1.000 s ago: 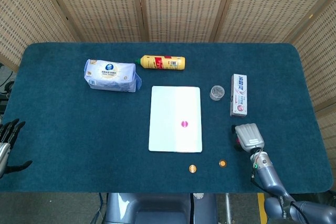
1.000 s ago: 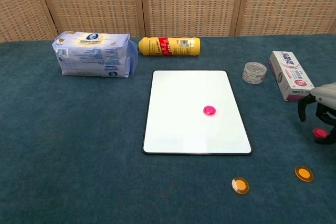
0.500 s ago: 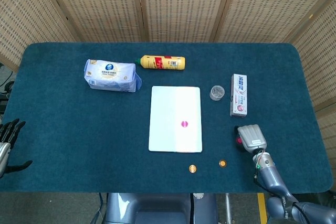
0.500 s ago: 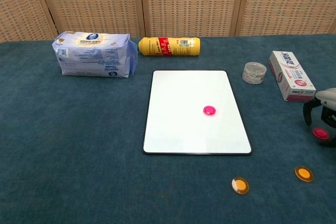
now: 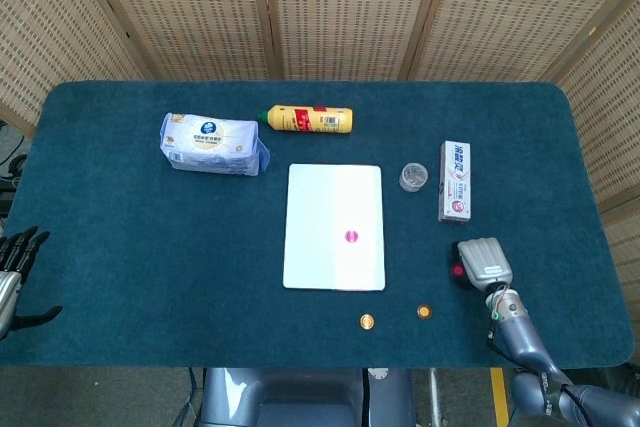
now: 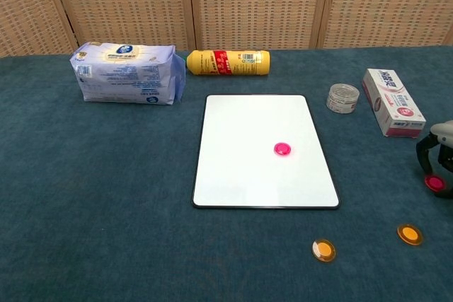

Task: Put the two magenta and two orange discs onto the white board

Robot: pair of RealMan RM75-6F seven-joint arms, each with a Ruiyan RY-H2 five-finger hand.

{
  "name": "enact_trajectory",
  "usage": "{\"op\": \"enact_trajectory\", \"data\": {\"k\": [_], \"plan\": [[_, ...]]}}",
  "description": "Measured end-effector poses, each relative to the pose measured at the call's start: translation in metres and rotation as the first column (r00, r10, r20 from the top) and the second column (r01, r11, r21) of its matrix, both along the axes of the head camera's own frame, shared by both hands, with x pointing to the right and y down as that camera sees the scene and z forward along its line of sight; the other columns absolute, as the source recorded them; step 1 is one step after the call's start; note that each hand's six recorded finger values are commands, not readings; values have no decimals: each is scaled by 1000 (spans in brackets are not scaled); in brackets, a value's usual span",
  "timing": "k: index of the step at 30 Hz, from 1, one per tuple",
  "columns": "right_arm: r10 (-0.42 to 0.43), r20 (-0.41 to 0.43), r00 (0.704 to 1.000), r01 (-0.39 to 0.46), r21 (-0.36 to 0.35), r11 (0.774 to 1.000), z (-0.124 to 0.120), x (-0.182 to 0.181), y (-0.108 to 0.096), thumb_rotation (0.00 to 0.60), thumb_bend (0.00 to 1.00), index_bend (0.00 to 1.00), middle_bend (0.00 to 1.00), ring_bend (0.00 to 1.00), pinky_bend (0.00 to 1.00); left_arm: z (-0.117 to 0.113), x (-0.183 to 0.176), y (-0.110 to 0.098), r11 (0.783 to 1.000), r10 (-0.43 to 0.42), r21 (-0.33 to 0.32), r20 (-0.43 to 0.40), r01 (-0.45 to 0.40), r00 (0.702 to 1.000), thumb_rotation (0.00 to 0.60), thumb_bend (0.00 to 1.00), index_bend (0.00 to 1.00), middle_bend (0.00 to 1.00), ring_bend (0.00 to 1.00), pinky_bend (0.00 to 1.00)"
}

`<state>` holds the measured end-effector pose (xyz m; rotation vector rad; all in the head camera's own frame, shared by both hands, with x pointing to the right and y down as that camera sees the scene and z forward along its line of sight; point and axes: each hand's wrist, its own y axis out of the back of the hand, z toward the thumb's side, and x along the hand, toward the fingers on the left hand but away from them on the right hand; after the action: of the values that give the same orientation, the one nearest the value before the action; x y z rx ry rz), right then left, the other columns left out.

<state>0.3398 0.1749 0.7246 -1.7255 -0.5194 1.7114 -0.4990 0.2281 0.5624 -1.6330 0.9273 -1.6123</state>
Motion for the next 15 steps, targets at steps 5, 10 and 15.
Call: {"op": "enact_trajectory", "data": {"k": [5,10,15], "plan": [[15,12,1000,-15,-3,1000,0,0,-1,600,308,539,854,870,1000,1,0,0,1000,1,-2,2,-1,1000,600,0,0,0,0,0],[25,23,999,-25,-5,1000,-1,0,-3,600,311,539,854,870,1000,1,0,0,1000,0,-2,3,0,1000,600,0,0,0,0,0],[36,63,997,-36,2,999,-8,-11,-10,600,311,539,854,870,1000,1,0,0,1000,-1,-2,2,1,1000,600,0,0,0,0,0]]}}
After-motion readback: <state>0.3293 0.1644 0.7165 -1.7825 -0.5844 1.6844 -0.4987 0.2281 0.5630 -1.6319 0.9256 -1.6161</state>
